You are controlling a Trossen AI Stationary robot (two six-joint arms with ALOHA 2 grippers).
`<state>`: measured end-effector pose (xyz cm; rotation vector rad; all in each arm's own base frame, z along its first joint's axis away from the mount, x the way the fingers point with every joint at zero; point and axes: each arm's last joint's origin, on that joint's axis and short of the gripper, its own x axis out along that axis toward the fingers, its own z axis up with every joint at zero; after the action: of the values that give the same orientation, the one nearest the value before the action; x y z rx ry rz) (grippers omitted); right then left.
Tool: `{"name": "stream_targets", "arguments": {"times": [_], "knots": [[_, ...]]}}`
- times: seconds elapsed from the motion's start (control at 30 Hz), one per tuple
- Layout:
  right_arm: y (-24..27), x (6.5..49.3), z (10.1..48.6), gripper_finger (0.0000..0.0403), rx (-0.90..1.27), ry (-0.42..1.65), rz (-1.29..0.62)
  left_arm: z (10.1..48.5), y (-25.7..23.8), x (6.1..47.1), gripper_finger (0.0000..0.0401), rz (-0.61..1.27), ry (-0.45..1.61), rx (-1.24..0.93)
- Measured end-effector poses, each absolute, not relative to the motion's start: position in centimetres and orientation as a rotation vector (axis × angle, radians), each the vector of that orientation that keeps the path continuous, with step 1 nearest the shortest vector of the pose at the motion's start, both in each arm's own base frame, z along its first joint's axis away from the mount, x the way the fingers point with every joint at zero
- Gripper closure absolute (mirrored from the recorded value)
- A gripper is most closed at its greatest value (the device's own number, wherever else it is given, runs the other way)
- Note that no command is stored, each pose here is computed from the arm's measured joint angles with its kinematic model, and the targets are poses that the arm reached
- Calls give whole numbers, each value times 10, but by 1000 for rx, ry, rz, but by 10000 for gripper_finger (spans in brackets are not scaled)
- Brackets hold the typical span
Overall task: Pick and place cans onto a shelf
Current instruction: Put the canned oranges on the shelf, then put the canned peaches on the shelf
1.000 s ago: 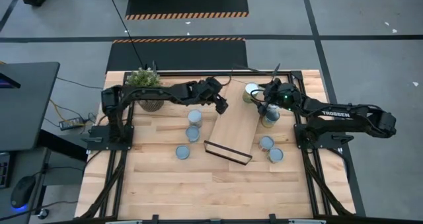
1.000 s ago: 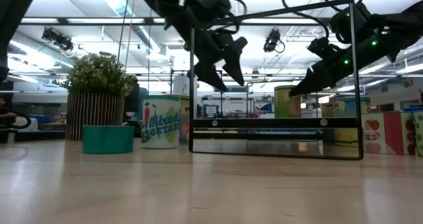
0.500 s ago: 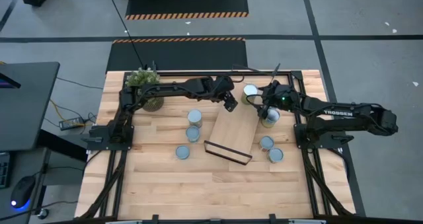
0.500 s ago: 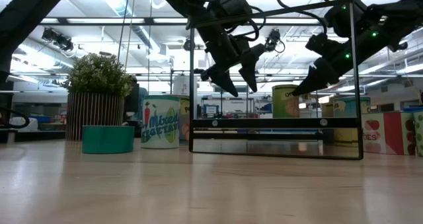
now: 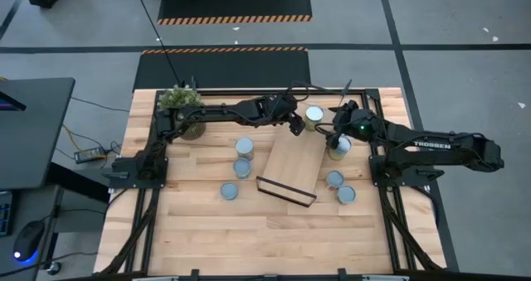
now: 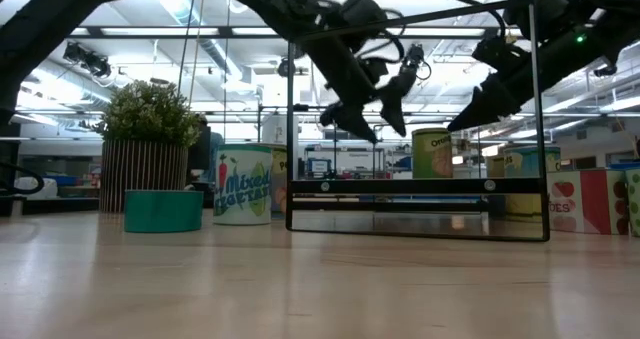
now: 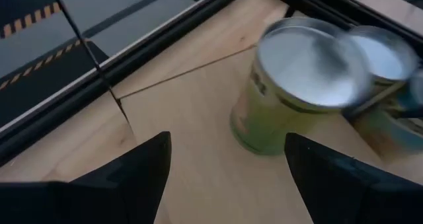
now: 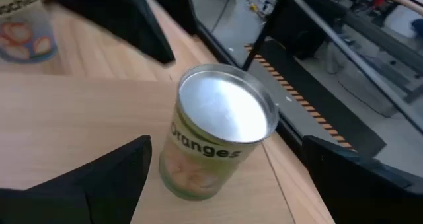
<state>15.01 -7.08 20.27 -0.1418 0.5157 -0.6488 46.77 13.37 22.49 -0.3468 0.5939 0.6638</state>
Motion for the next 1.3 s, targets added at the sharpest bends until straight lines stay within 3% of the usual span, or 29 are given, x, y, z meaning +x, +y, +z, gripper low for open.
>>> {"name": "stream_targets", "arguments": {"times": [0.33, 0.63, 0.8, 1.0, 1.3], "knots": [[-70, 146, 200, 5, -128, 559, -724, 197, 141, 480, 102, 684, 565, -332], [-68, 147, 204, 5, -136, 511, -711, 193, 135, 490, 102, 639, 500, -312], [-64, 146, 208, 5, -147, 483, -691, 195, 126, 487, 102, 610, 568, -243], [-57, 144, 214, 5, -162, 442, -662, 232, 110, 476, 102, 577, 584, -170], [-53, 144, 215, 5, -166, 431, -640, 262, 101, 438, 101, 644, 790, -155]]}}
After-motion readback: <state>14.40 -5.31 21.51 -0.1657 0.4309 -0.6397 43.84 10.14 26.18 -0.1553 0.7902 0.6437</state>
